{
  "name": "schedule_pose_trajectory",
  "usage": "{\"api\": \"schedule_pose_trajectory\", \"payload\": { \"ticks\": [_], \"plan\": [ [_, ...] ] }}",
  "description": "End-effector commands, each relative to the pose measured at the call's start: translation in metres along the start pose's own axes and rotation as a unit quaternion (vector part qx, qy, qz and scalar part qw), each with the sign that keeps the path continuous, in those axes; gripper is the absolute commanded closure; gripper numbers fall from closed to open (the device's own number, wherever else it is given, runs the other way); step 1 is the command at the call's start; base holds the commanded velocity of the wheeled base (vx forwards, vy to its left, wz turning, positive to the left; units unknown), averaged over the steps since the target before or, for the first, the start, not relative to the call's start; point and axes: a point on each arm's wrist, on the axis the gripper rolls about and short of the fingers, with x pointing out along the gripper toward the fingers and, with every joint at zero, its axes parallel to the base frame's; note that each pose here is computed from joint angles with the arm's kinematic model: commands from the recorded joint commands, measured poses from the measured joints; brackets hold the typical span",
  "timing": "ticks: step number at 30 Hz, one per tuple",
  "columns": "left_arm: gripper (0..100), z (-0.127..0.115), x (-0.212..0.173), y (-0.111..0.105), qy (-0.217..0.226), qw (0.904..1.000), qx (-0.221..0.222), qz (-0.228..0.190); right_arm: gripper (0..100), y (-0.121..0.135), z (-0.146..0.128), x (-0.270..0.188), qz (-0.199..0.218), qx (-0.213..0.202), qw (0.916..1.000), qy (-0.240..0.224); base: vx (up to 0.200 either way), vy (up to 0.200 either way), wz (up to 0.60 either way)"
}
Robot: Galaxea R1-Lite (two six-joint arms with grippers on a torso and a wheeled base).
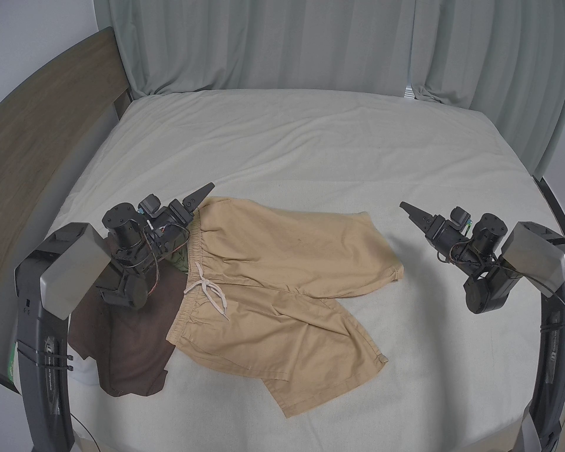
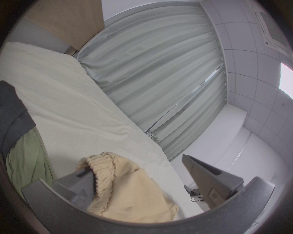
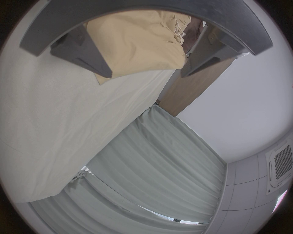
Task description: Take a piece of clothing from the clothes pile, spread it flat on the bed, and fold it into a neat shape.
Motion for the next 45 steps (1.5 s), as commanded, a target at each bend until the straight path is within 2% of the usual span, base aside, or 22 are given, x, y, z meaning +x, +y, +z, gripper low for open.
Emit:
{"api": "schedule_pose_trajectory", "payload": {
  "ticks": [1, 9, 11, 15, 20, 24, 27, 31, 33, 37, 45],
  "plan": [
    [0, 0.021, -0.001, -0.021, -0.003, 0.9999, -0.007, 0.006, 0, 0.02, 0.008, -0.015, -0.006, -0.006, 1.0, 0.004, 0.0, 0.0, 0.0],
    [0, 0.042, -0.025, -0.044, 0.011, 0.9989, -0.018, 0.041, 0, 0.062, 0.007, -0.049, -0.016, -0.008, 0.9994, 0.03, 0.0, 0.0, 0.0],
    [0, 0.044, -0.035, -0.052, 0.013, 0.9989, -0.004, 0.044, 0, 0.07, 0.002, -0.061, -0.022, 0.001, 0.9988, 0.043, 0.0, 0.0, 0.0],
    [0, 0.033, -0.063, -0.064, 0.038, 0.9969, 0.025, 0.064, 0, 0.082, -0.006, -0.081, -0.026, 0.006, 0.997, 0.073, 0.0, 0.0, 0.0],
    [0, 0.023, -0.085, -0.059, 0.049, 0.9947, 0.032, 0.084, 0, 0.081, -0.015, -0.095, -0.039, -0.012, 0.995, 0.091, 0.0, 0.0, 0.0],
    [0, 0.025, -0.095, -0.054, 0.048, 0.9934, 0.029, 0.1, 0, 0.082, -0.025, -0.104, -0.05, 0.003, 0.9927, 0.11, 0.0, 0.0, 0.0],
    [0, 0.027, -0.106, -0.065, 0.047, 0.9936, 0.034, 0.096, 0, 0.081, -0.032, -0.108, -0.055, 0.008, 0.9909, 0.123, 0.0, 0.0, 0.0],
    [0, 0.025, -0.125, -0.08, 0.05, 0.9936, 0.035, 0.095, 0, 0.082, -0.036, -0.11, -0.053, -0.021, 0.9898, 0.13, 0.0, 0.0, 0.0],
    [0, 0.022, -0.133, -0.085, 0.054, 0.9941, 0.034, 0.087, 0, 0.086, -0.04, -0.111, -0.05, -0.023, 0.9889, 0.138, 0.0, 0.0, 0.0],
    [0, 0.021, -0.138, -0.086, 0.06, 0.9943, 0.05, 0.072, 0, 0.089, -0.047, -0.113, -0.05, -0.016, 0.9872, 0.151, 0.0, 0.0, 0.0],
    [0, 0.012, -0.143, -0.08, 0.081, 0.9897, 0.09, 0.077, 0, 0.085, -0.056, -0.112, -0.055, -0.01, 0.9848, 0.165, 0.0, 0.0, 0.0]
  ]
}}
